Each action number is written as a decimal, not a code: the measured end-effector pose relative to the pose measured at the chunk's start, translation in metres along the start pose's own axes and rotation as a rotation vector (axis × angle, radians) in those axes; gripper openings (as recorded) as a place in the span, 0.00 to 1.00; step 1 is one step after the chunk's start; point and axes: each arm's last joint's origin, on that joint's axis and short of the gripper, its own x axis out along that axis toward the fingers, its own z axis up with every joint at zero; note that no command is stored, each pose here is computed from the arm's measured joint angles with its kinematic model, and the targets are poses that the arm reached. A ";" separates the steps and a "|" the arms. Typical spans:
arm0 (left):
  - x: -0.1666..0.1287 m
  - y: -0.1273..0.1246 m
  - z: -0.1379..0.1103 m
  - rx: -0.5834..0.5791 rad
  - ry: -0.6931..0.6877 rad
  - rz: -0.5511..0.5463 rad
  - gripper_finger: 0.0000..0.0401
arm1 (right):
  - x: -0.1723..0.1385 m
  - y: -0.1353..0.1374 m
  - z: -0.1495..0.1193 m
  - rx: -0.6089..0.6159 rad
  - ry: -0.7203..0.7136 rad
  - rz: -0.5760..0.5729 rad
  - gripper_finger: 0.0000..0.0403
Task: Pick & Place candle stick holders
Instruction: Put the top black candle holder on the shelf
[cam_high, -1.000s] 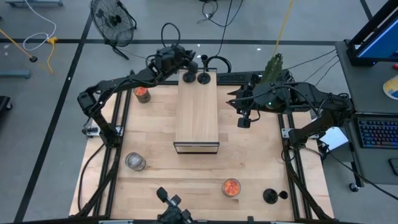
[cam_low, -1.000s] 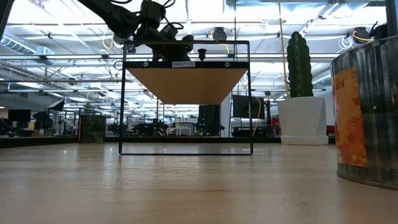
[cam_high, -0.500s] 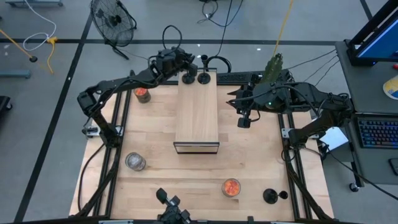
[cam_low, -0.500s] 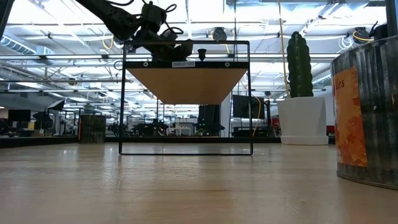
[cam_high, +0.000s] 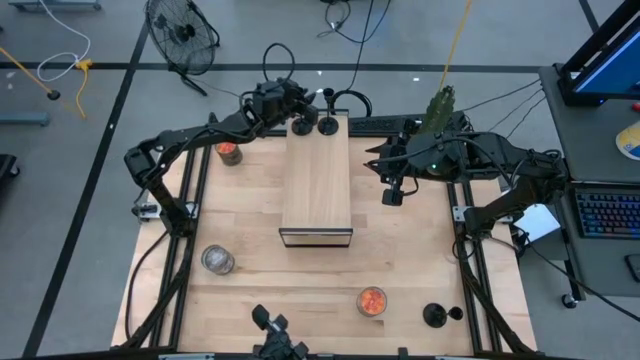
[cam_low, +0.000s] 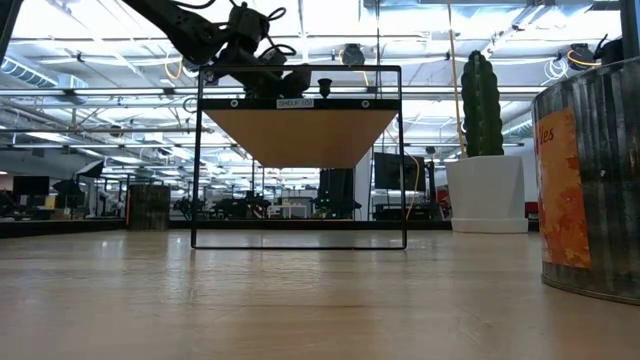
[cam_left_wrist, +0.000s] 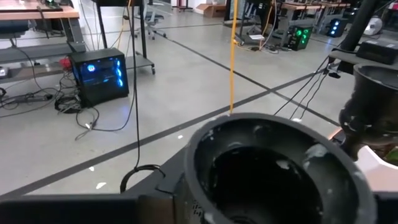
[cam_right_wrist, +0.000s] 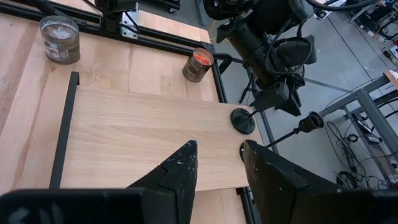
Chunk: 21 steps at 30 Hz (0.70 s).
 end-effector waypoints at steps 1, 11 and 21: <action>0.000 0.000 0.000 0.000 0.000 0.001 0.40 | 0.000 0.000 0.000 0.000 0.000 0.000 0.31; 0.000 0.000 0.003 -0.009 -0.035 -0.003 0.58 | 0.000 0.000 0.000 0.000 0.000 0.000 0.31; -0.001 -0.001 0.010 -0.004 -0.100 -0.008 0.66 | 0.000 0.000 0.000 0.000 0.000 0.000 0.31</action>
